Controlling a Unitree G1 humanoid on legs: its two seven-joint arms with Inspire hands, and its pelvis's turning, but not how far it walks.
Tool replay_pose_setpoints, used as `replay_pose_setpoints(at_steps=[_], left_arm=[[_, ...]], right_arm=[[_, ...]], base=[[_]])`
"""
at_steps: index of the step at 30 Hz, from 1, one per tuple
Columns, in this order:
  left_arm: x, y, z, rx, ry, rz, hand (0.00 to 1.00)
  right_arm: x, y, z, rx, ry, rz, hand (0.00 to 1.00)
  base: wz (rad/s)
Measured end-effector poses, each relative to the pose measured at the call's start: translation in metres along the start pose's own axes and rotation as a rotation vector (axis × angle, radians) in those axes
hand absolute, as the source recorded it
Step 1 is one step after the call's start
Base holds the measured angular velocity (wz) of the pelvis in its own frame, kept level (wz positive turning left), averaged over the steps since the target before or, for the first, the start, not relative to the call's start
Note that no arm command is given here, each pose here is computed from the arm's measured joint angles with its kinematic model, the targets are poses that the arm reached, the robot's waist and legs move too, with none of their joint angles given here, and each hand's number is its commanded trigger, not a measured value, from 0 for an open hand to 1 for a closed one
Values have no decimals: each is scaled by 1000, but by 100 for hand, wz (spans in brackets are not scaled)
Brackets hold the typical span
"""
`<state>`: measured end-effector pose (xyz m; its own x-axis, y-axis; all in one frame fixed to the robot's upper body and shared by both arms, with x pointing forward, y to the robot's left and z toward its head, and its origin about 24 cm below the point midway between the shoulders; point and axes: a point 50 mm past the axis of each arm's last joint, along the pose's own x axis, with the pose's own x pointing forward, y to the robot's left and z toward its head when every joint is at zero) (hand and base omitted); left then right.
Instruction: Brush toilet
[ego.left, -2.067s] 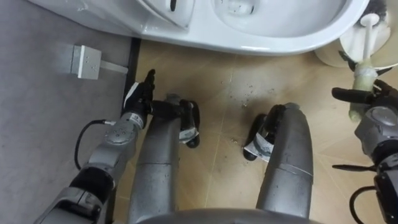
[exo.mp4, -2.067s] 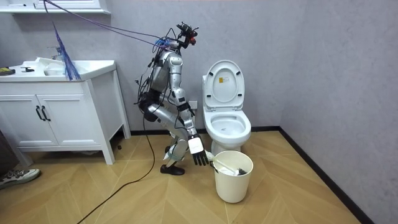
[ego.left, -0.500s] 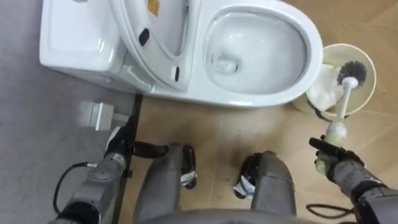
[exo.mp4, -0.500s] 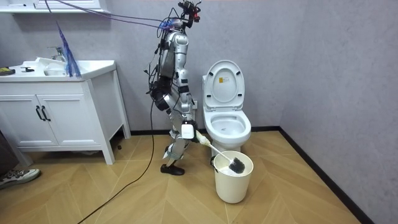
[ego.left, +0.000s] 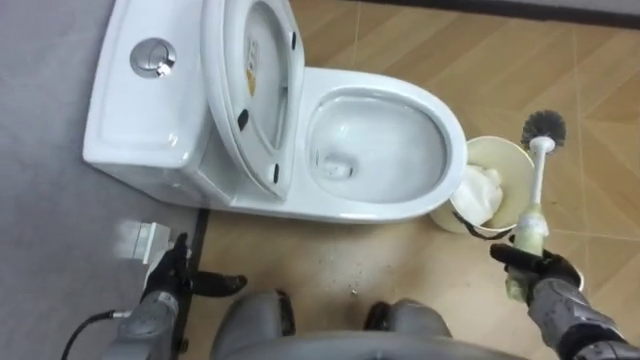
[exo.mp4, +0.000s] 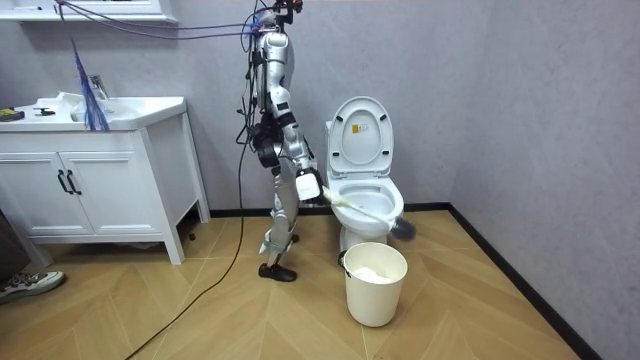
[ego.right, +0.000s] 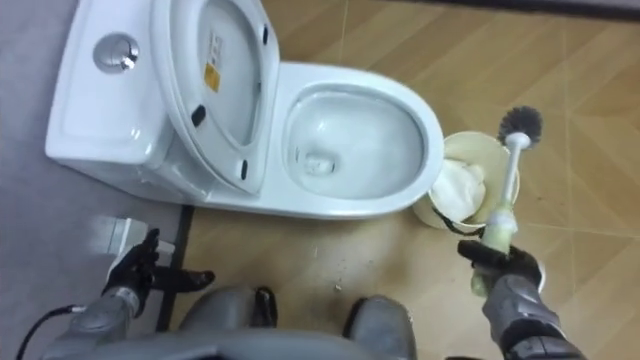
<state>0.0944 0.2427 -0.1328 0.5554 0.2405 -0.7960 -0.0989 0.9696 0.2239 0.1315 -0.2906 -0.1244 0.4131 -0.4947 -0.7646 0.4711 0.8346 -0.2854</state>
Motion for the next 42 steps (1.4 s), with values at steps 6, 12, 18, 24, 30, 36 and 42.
replay_pose_setpoints(at_steps=[6, 12, 18, 24, 30, 36, 42], left_arm=[[-16, 14, -29, 0, 57, 70, 0], [-28, 23, -45, -50, 71, 157, 0], [-39, 22, -32, 116, -30, 222, 0], [-46, 23, 37, 373, -361, 344, 0], [-58, 20, 85, 477, -616, 442, 0], [-74, 25, 111, 557, -793, 534, 0], [-84, 21, 136, 576, -946, 598, 0]], right_arm=[[-11, 9, 4, -163, -133, 39, 100], [-20, 15, 5, -393, -245, 51, 100], [-25, 11, -10, -630, -291, 53, 100], [-27, 10, -33, -804, -254, 116, 100], [-24, -3, -58, -894, -139, 142, 100], [-23, -24, -78, -988, -39, 134, 100], [-21, -29, -85, -1045, 18, 146, 100]], base=[[5], [6], [23], [25], [11], [11], [2]])
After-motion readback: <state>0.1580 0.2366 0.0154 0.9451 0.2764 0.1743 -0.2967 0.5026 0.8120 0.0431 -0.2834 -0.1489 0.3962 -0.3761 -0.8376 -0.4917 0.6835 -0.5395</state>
